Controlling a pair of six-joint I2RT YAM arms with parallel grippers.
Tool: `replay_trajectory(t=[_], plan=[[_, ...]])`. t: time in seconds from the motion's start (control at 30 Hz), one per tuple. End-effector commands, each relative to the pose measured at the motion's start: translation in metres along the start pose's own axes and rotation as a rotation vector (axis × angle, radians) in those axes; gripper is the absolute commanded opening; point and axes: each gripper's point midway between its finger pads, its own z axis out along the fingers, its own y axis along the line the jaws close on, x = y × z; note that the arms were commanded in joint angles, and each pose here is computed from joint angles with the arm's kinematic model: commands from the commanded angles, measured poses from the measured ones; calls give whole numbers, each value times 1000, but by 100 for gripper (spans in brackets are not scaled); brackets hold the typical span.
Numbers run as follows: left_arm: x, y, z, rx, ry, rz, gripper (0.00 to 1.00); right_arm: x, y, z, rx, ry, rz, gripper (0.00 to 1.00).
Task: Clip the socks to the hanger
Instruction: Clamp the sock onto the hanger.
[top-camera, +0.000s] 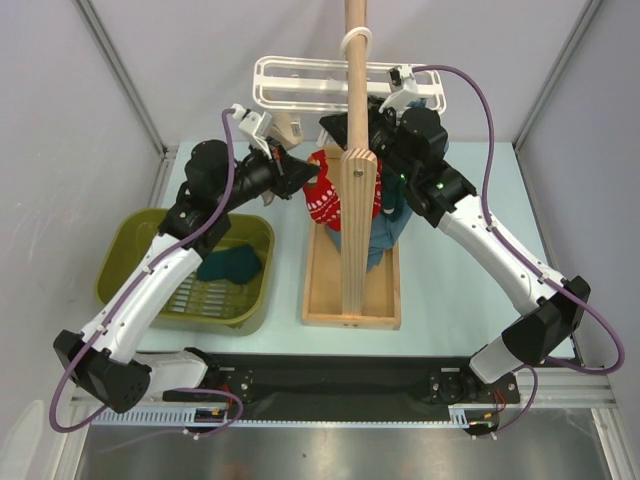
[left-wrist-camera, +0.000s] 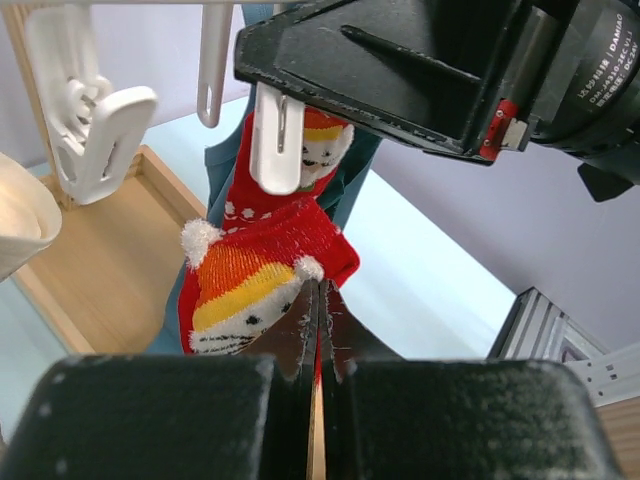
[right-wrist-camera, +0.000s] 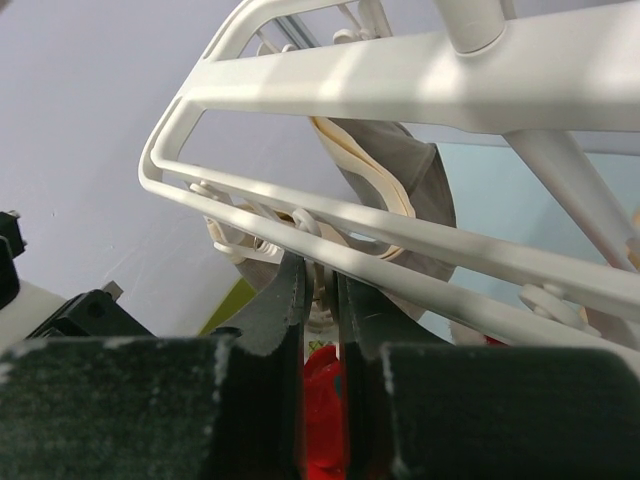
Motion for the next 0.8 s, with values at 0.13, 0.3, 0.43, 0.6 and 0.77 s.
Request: replay_trajectory(t=[0.13, 0.3, 0.43, 0.6, 0.77], plan=[[-26, -10, -3, -33, -51, 121, 0, 13, -4, 1, 41, 56, -27, 0], [-29, -12, -1, -26, -55, 131, 0, 15, -2, 1, 37, 61, -31, 0], [-31, -8, 0, -51, -59, 139, 0, 17, -2, 0, 40, 68, -33, 0], [-37, -9, 4, -49, -60, 150, 0, 21, -2, 0, 43, 79, -36, 0], [-44, -6, 6, -73, -85, 164, 0, 23, -3, -2, 53, 82, -34, 0]])
